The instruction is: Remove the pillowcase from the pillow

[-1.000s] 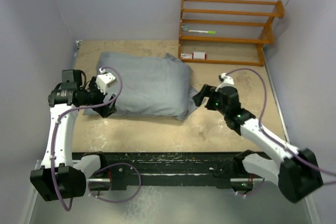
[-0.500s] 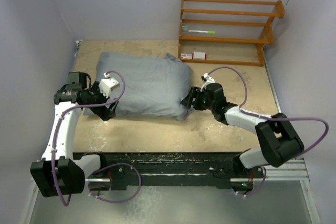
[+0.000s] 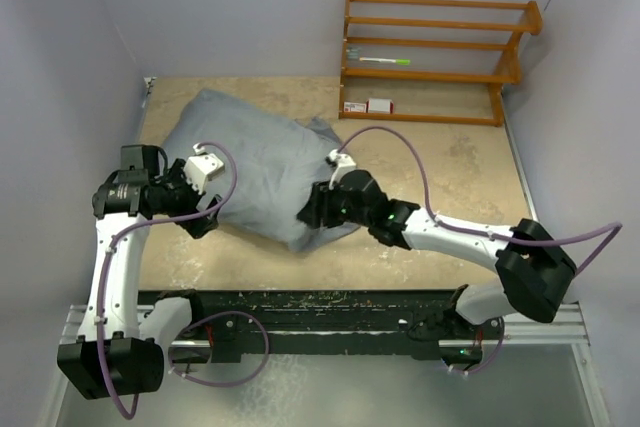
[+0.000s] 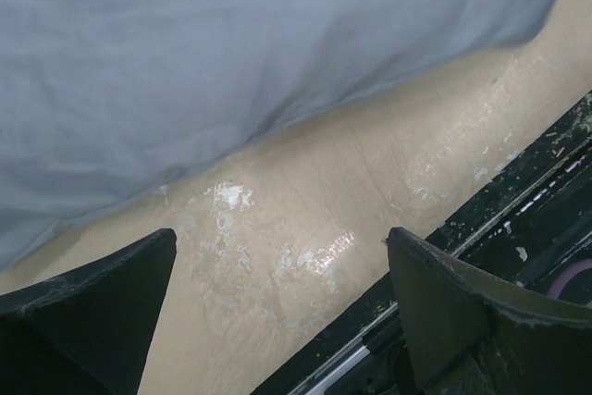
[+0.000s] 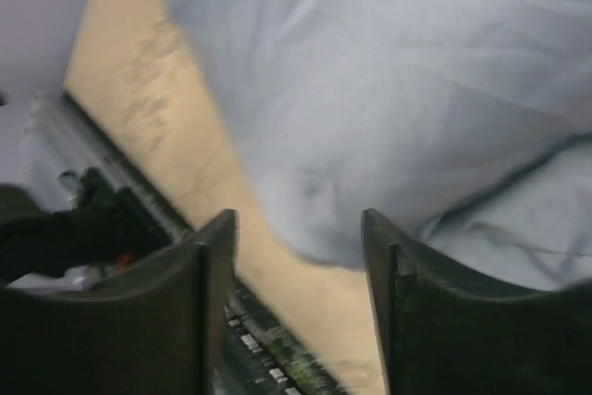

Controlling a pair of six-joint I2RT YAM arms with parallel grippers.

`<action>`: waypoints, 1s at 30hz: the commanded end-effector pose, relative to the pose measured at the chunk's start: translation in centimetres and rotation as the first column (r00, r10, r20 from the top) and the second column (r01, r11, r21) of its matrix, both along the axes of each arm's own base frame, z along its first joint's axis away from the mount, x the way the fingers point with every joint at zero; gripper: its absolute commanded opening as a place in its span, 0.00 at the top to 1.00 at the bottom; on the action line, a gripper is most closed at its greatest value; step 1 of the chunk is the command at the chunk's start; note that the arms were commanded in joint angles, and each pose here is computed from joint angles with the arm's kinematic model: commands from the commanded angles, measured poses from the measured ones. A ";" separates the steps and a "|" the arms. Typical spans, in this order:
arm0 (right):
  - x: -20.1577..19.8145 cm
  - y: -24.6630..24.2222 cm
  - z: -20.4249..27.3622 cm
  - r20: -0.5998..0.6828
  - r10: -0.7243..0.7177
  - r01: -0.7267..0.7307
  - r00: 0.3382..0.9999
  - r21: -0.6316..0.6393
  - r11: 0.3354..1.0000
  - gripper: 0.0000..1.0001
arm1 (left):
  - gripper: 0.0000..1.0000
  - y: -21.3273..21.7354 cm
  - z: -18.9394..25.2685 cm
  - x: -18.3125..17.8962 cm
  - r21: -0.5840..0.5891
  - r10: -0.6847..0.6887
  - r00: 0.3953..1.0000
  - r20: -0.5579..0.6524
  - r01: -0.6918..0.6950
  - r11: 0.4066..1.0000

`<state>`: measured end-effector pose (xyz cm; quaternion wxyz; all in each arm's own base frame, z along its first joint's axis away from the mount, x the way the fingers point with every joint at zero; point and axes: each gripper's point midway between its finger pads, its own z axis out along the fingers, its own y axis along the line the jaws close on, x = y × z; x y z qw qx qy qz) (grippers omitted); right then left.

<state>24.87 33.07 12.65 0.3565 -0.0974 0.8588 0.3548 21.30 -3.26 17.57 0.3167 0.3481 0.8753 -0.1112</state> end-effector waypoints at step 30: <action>1.3 -4.0 -8.4 -0.250 -0.107 0.107 0.962 -0.014 0.994 0.51 | 0.01 -2.9 3.3 -2.4 -0.096 -0.178 0.983 0.054 0.183 0.978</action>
